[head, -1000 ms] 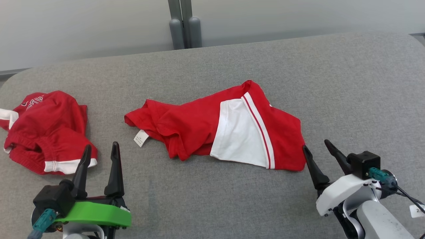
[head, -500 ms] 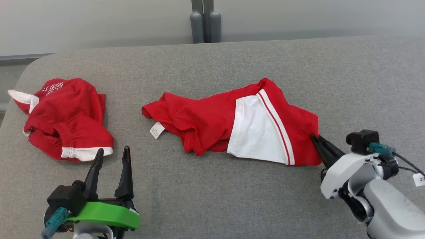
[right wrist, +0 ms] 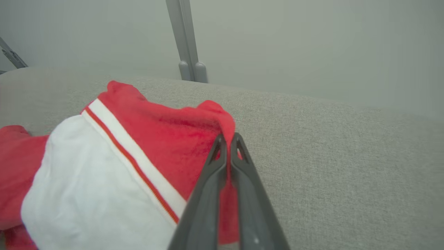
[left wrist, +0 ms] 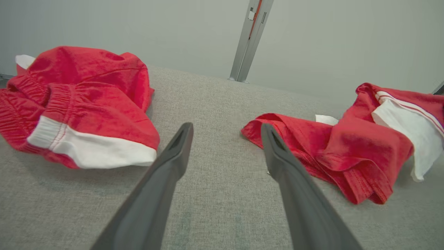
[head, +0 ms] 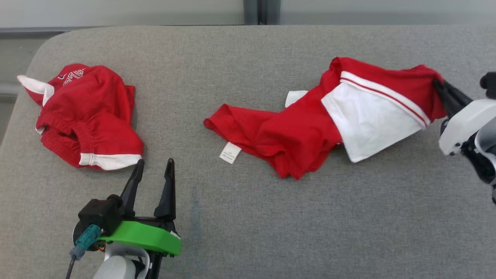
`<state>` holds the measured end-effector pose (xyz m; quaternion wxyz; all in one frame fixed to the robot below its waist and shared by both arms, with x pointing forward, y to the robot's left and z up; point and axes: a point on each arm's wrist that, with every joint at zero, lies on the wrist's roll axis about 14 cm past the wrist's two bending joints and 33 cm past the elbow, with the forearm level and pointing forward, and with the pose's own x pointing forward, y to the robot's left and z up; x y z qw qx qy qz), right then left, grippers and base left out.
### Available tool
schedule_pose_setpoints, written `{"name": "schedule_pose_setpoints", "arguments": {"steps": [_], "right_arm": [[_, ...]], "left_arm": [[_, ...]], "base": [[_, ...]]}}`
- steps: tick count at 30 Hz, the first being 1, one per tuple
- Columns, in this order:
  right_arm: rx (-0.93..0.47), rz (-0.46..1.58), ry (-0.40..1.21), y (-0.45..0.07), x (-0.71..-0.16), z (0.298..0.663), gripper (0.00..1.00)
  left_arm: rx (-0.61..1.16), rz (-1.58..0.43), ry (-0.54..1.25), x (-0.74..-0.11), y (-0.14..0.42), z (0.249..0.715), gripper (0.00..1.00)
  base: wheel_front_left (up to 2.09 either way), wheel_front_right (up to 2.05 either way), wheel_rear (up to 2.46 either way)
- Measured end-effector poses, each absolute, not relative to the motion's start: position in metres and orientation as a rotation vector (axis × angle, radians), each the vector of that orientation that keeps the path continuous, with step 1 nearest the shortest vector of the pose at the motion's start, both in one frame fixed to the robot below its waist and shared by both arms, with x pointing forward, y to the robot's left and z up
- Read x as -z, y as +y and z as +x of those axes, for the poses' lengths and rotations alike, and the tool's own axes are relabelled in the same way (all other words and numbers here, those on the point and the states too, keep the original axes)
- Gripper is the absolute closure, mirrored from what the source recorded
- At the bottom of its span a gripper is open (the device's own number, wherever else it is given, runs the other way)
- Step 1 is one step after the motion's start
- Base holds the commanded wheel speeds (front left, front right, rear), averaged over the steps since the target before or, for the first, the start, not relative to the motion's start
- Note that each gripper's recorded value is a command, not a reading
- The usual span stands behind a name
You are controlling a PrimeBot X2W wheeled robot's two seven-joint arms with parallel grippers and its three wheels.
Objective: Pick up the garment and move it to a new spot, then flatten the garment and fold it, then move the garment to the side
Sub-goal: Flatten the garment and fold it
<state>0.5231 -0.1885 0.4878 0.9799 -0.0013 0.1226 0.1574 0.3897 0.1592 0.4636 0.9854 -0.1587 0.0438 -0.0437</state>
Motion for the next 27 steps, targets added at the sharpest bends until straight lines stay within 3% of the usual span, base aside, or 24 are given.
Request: {"name": "schedule_pose_setpoints", "arguments": {"steps": [1, 3, 4, 9, 14, 20, 27], "right_arm": [[-0.304, -0.012, 0.253, -0.193, -0.487, 0.531, 0.64], [-0.293, -0.011, 0.269, -0.195, -0.482, 0.543, 0.46], [-0.286, -0.015, 0.277, -0.195, -0.478, 0.548, 0.0], [-0.271, -0.024, 0.225, -0.189, -0.473, 0.567, 0.0], [-0.327, -0.004, 0.148, -0.162, -0.481, 0.558, 0.0], [-0.335, 0.043, 0.098, -0.16, -0.49, 0.527, 0.0], [-0.306, 0.11, 0.014, -0.161, -0.503, 0.484, 0.0]], "left_arm": [[0.088, -0.32, 0.094, -0.461, 0.159, 0.391, 0.0], [0.085, -0.32, 0.103, -0.458, 0.16, 0.393, 0.0], [0.079, -0.318, 0.11, -0.455, 0.162, 0.394, 0.0], [0.06, -0.313, 0.139, -0.445, 0.166, 0.391, 0.0], [0.059, -0.313, 0.128, -0.449, 0.167, 0.389, 0.0], [0.106, -0.315, 0.115, -0.456, 0.154, 0.388, 0.0], [0.296, -0.317, 0.231, -0.449, 0.102, 0.393, 0.0]], "base": [[0.0, 0.0, 0.0], [0.0, 0.0, 0.0], [0.0, 0.0, 0.0], [0.0, 0.0, 0.0], [0.0, 0.0, 0.0], [0.0, 0.0, 0.0], [0.0, 0.0, 0.0]]}}
